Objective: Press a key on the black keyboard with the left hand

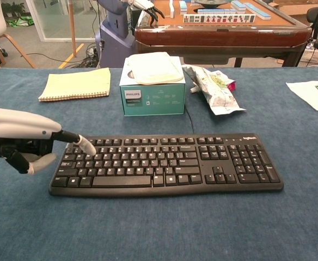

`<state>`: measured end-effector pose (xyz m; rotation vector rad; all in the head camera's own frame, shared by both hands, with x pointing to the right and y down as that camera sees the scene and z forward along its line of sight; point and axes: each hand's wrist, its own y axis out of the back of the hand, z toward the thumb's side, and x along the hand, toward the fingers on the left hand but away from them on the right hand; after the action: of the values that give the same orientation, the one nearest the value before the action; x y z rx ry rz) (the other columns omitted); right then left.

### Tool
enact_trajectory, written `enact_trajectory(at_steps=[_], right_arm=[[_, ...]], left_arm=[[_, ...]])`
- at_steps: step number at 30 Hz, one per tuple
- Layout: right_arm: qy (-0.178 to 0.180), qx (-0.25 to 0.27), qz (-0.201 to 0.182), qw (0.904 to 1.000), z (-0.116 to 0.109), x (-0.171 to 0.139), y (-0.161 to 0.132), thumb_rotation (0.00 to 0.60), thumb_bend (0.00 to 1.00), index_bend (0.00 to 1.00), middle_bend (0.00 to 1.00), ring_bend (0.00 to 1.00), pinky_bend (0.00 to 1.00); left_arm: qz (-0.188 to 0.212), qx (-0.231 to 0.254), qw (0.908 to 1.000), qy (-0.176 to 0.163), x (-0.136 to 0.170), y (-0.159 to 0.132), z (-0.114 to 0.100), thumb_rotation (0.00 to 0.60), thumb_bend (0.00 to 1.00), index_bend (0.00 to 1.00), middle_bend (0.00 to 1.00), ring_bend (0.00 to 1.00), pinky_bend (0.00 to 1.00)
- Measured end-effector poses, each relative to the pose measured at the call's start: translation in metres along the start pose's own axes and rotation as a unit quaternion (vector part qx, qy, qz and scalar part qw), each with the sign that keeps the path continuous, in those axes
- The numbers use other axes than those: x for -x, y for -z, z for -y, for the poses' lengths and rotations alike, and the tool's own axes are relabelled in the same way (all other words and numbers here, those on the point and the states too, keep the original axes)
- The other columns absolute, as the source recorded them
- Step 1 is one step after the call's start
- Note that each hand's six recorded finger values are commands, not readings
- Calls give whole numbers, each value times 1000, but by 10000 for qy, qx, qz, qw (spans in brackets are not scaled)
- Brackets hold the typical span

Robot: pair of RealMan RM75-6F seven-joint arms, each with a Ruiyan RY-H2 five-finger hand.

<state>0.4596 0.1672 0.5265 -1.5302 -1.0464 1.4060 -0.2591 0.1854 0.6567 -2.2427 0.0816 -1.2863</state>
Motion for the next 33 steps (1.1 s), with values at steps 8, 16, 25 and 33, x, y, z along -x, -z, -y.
enact_trajectory(at_steps=[8, 16, 25, 33], right_arm=[[-22, 12, -25, 10000, 1, 2, -2, 600, 46, 0, 34, 67, 41], [-38, 4, -26, 10000, 1, 3, -1, 600, 46, 0, 34, 67, 42], [-105, 23, -160, 9998, 5, 7, -7, 600, 47, 0, 34, 67, 41], [-138, 38, -232, 9996, 8, 10, -11, 600, 46, 0, 34, 67, 41]], left_arm=[[-313, 443, 9933, -1018, 23, 22, -28, 501, 511, 91, 621, 683, 796], [-1175, 930, 9594, -2391, 71, 70, -41, 381, 302, 86, 214, 244, 195], [-2296, 1233, 9103, -3215, 140, 110, -16, 322, 275, 86, 122, 140, 46], [-2789, 1192, 8939, -3302, 180, 109, 9, 362, 275, 86, 107, 139, 32]])
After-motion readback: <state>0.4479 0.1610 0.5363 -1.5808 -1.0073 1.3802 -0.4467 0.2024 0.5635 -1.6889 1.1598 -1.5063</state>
